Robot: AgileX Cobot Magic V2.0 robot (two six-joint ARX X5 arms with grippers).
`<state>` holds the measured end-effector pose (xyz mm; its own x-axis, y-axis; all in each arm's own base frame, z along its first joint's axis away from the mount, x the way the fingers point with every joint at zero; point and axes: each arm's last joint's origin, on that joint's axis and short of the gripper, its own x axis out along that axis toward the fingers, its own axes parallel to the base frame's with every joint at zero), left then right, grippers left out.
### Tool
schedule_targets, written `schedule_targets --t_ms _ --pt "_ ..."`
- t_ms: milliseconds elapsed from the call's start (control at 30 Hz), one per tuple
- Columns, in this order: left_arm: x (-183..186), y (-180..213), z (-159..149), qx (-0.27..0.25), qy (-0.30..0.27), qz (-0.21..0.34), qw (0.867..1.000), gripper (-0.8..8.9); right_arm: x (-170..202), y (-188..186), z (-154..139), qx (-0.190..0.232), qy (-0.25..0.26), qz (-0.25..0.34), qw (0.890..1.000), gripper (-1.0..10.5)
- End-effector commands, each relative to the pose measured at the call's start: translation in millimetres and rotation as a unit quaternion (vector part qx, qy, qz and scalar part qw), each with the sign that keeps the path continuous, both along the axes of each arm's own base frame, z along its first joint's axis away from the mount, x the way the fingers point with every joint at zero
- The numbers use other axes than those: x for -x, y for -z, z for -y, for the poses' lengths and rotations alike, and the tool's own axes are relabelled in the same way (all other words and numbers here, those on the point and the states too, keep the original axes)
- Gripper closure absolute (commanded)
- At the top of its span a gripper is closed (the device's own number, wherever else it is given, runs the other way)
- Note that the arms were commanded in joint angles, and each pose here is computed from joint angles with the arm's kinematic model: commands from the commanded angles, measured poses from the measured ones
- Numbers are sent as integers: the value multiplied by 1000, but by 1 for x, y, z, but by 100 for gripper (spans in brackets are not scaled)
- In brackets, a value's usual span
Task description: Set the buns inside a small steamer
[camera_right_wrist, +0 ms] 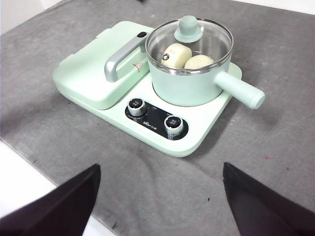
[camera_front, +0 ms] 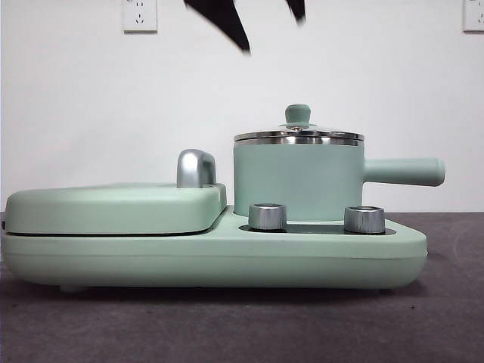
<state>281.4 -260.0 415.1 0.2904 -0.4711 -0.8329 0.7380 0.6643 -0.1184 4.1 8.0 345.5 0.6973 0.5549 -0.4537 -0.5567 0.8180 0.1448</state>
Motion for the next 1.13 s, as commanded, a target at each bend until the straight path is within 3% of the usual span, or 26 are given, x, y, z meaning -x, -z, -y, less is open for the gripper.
schedule_targets --t_ms 33,167,367,567,733,900,933,967,1000,1033,1067,1133 --pt "21 -25 -16 26 -16 2 1000 372 1 -2 0 -12 -13 -1 1000 551" --pt "70 -44 -49 28 3 11 1000 372 2 -3 -2 -25 -43 -6 999 552" --pt "119 -27 -97 12 1 -7 1000 375 2 -4 -3 -27 -56 1 998 552" --pt "161 5 -141 77 -34 34 996 375 1 -6 -3 -30 -57 12 998 553" --pt "191 35 -172 139 -67 79 985 375 0 -7 -4 -34 -57 22 998 553" --pt "211 61 -194 170 -118 118 971 380 0 -8 -4 -34 -57 22 998 553" --pt "214 65 -198 173 -129 120 969 406 0 -8 -4 -35 -57 22 998 564" --pt "216 69 -200 175 -134 120 968 493 0 -7 -4 -34 -57 21 998 625" --pt "219 72 -202 175 -135 119 968 631 0 -7 -4 -34 -58 21 998 743" --pt "222 75 -205 174 -135 119 968 836 0 -7 -4 -33 -58 22 997 951" --pt "223 76 -206 175 -135 120 968 780 0 -7 -4 -31 -60 24 997 935" --pt "226 76 -209 180 -136 125 966 797 0 -8 -3 -30 -56 26 998 927"
